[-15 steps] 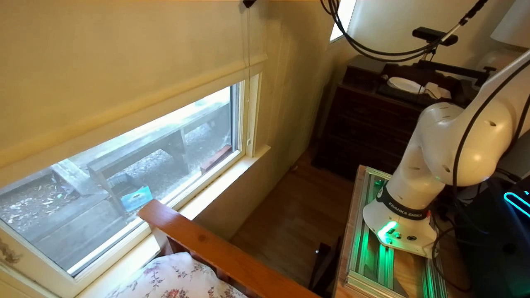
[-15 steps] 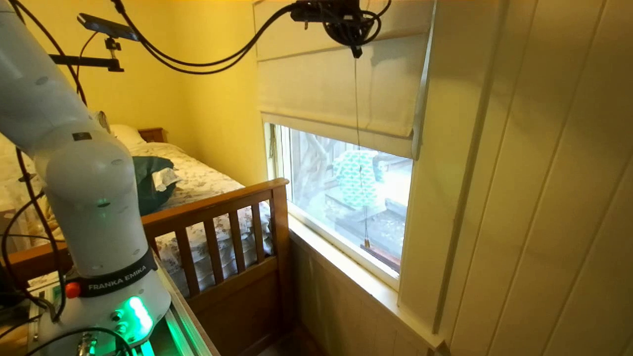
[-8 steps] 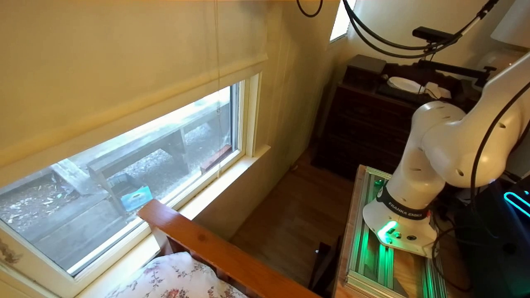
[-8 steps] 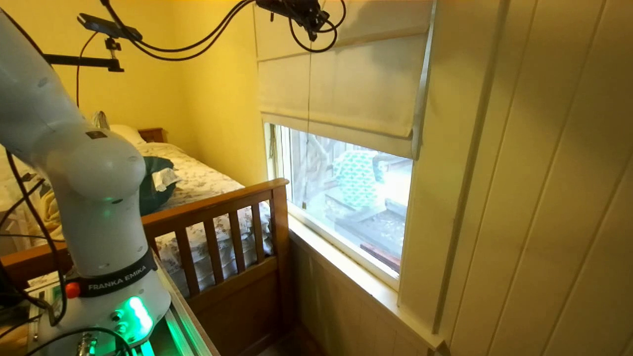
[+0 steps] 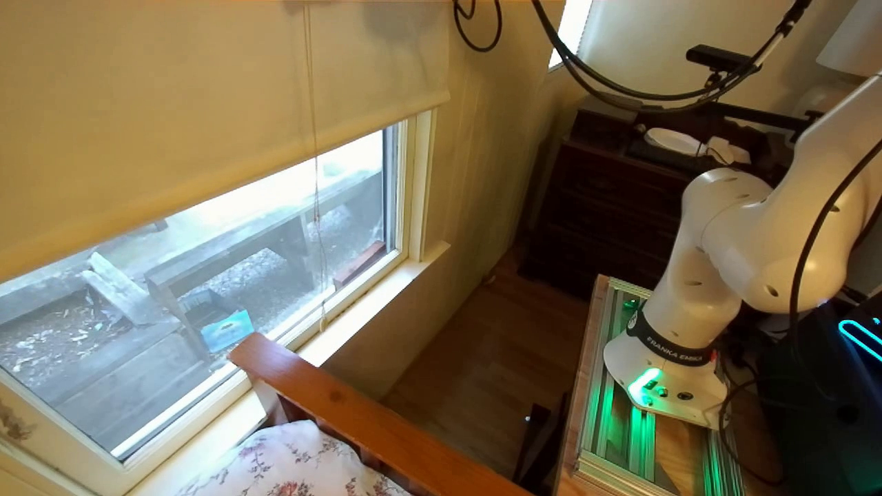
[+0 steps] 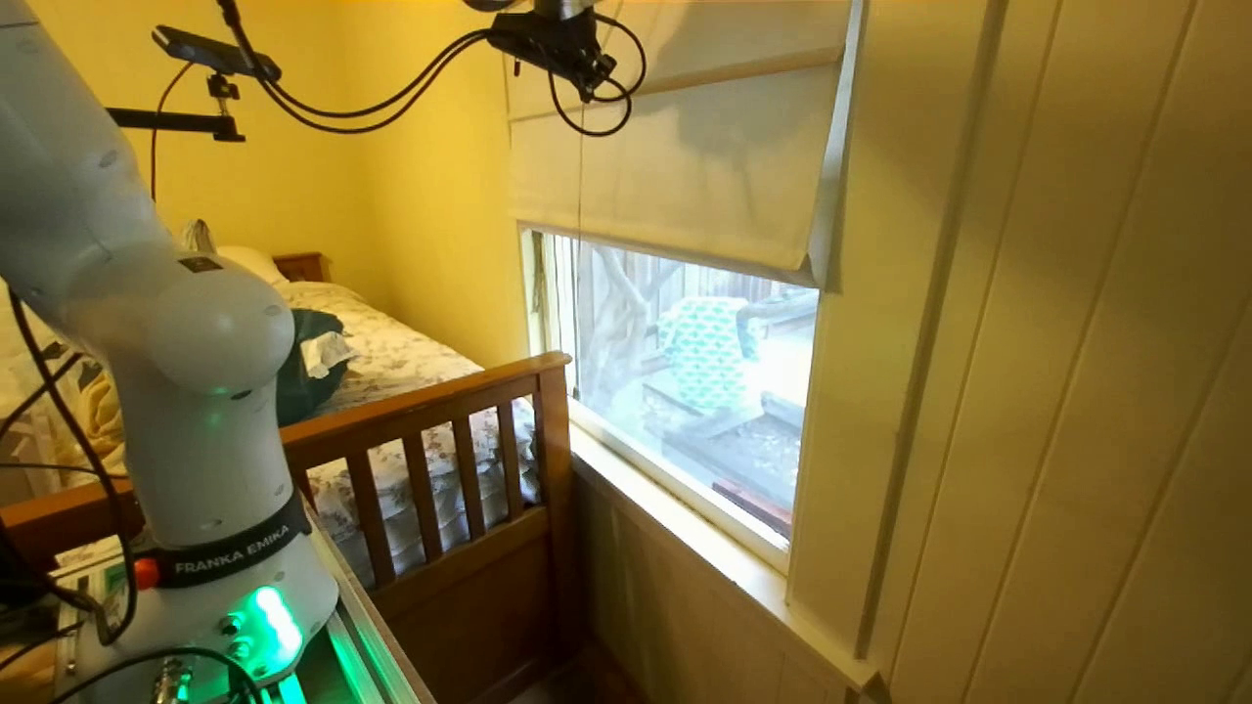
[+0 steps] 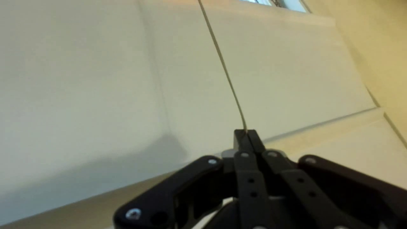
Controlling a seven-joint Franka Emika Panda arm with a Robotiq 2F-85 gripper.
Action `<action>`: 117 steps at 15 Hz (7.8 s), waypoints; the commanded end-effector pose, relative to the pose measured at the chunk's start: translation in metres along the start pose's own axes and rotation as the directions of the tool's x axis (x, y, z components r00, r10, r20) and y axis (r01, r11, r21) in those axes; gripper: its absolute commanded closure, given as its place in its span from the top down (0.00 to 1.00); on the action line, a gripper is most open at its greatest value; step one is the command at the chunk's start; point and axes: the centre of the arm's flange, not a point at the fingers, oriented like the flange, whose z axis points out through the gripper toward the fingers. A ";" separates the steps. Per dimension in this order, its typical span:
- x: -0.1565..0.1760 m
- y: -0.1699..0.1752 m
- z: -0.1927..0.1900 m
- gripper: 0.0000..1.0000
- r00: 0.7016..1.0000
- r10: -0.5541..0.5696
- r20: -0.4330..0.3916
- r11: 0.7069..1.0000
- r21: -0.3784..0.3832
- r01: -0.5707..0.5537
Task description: Close the blinds
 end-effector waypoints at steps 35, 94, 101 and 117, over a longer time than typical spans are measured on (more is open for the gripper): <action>0.057 0.074 -0.173 1.00 0.993 0.035 -0.109 0.987 -0.153 -0.051; 0.013 -0.005 -0.034 0.00 0.980 -0.188 -0.064 0.982 -0.017 0.187; 0.059 -0.007 -0.129 0.01 0.952 -0.182 -0.246 0.983 -0.051 0.175; 0.086 0.093 -0.280 0.40 0.902 -0.166 -0.399 0.927 -0.375 0.005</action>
